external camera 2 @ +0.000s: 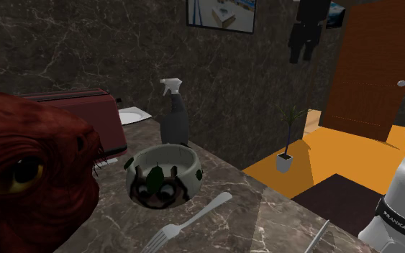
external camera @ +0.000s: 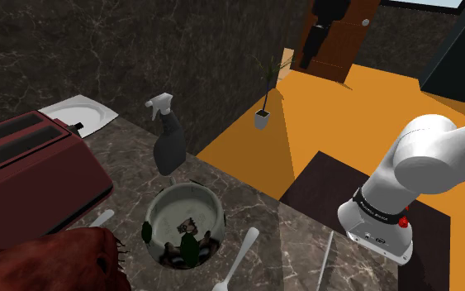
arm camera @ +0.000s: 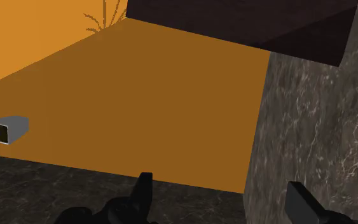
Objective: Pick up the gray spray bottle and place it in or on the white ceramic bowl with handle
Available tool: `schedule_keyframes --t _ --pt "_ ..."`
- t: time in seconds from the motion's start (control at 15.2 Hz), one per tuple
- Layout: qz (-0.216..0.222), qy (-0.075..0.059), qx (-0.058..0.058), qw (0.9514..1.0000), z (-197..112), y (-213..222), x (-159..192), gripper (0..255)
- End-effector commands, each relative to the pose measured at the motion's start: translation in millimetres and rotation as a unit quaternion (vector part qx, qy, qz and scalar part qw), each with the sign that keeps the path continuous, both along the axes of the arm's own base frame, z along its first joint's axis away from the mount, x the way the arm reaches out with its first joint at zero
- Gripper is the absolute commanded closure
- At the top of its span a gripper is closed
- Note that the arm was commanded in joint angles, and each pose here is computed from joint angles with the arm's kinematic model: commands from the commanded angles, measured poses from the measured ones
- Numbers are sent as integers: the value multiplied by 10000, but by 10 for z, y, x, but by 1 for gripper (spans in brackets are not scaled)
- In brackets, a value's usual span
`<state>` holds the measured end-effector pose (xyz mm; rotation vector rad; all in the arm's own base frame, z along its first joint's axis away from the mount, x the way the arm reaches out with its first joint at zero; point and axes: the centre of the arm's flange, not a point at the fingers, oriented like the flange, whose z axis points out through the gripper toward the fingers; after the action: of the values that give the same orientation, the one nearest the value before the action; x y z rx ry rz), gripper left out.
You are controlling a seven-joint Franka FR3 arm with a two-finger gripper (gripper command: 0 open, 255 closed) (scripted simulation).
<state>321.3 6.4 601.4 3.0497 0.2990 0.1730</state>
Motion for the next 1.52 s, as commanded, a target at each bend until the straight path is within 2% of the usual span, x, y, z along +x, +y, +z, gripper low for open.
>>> schedule_keyframes --t 0.0,0.13,0.33,0.53,0.73,0.86,1.06,1.25,1.45 --pt "0 0 0 10000 0 0 0 0" --pt "380 126 -139 9991 6 144 268 0" --pt "948 314 -347 9944 -6 397 648 0" --pt "1512 501 -554 9857 -43 690 996 0" --pt "2070 686 -759 9730 -106 1019 1307 0" --pt "2437 808 -894 9623 -161 1256 1491 0" --pt "2980 987 -1093 9431 -266 1631 1729 0" --pt "3511 1163 -1287 9201 -395 2026 1919 0" --pt "4028 1335 -1477 8934 -546 2434 2058 0"
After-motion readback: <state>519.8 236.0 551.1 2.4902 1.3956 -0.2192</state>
